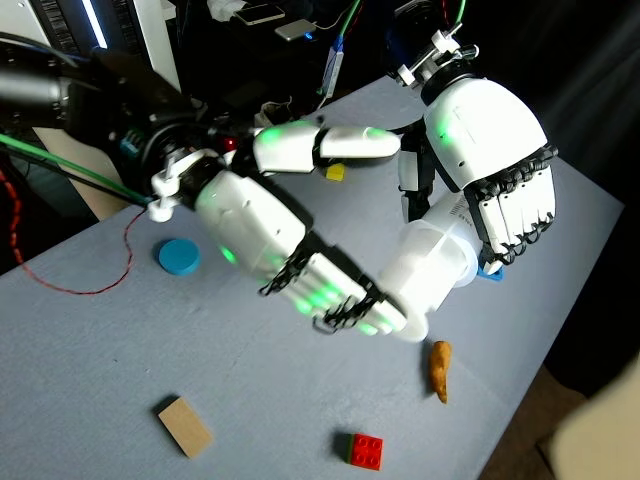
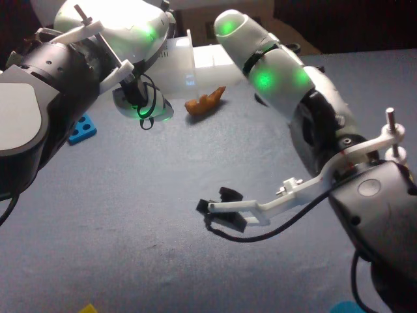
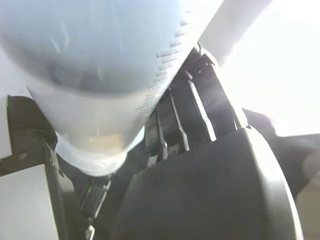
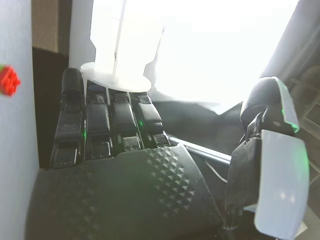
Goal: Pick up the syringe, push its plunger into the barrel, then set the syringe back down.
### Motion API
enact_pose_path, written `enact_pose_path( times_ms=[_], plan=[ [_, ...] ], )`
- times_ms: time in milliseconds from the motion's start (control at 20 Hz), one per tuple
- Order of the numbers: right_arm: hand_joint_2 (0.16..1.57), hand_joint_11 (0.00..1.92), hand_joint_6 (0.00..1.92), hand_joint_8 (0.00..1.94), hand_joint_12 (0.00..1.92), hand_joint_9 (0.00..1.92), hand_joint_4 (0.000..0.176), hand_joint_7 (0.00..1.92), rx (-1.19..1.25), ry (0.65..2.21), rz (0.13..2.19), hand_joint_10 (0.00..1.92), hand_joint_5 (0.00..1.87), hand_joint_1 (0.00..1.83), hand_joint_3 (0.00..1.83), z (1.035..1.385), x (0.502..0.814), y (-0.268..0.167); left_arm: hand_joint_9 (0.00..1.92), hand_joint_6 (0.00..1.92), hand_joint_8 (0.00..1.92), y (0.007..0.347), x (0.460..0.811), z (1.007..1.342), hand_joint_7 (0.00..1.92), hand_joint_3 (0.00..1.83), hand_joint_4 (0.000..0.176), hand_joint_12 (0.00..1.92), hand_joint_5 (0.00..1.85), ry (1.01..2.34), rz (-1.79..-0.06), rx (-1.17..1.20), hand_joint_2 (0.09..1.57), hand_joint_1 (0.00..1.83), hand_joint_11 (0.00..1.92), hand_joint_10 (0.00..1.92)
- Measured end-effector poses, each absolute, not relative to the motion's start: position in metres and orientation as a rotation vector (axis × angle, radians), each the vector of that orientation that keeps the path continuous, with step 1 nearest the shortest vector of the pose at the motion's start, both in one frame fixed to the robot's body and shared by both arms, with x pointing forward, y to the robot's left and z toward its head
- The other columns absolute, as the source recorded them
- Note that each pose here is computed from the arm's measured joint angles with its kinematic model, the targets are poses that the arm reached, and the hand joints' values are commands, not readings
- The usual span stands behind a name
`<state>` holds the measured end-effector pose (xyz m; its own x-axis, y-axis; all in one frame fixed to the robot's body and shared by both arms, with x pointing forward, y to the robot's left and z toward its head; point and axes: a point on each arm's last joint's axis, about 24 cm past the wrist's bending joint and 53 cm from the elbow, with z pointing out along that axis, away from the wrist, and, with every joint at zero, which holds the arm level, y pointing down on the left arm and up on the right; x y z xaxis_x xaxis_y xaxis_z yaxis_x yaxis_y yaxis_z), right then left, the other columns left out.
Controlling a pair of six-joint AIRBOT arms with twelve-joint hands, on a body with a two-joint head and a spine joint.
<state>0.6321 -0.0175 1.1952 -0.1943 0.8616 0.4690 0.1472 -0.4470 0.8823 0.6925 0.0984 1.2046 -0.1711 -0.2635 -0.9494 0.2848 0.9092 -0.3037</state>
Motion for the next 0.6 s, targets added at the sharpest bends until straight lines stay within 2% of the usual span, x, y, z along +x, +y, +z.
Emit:
enact_pose_path(
  times_ms=[150,300,450,600],
  plan=[
    [0.88,0.0,0.0,0.0,0.56,0.12,0.0,0.13,1.517,1.203,1.711,0.0,0.12,0.2,0.0,1.196,0.629,-0.006,0.75,0.99,1.37,0.098,0.692,1.204,0.74,0.0,0.0,1.59,0.84,1.676,-0.486,0.017,1.2,1.35,0.71,1.57],
    [0.89,0.0,0.0,0.0,0.63,0.13,0.0,0.13,1.513,1.219,1.735,0.0,0.13,0.21,0.0,1.199,0.628,0.005,0.77,1.01,1.34,0.098,0.692,1.204,0.77,0.0,0.0,1.55,0.83,1.678,-0.488,0.016,1.2,1.36,0.73,1.55],
    [0.89,0.0,0.0,0.0,0.56,0.12,0.0,0.13,1.5,1.248,1.756,0.0,0.12,0.19,0.0,1.199,0.629,0.016,0.74,1.02,1.4,0.098,0.692,1.204,0.73,0.0,0.0,1.58,0.82,1.677,-0.488,0.012,1.21,1.35,0.71,1.57],
    [0.88,0.0,0.01,0.0,0.65,0.15,0.0,0.15,1.494,1.268,1.781,0.01,0.15,0.22,0.0,1.201,0.628,0.026,0.78,1.03,1.36,0.098,0.692,1.204,0.74,0.0,0.0,1.5,0.83,1.677,-0.49,0.014,1.2,1.36,0.77,1.54]
  ],
)
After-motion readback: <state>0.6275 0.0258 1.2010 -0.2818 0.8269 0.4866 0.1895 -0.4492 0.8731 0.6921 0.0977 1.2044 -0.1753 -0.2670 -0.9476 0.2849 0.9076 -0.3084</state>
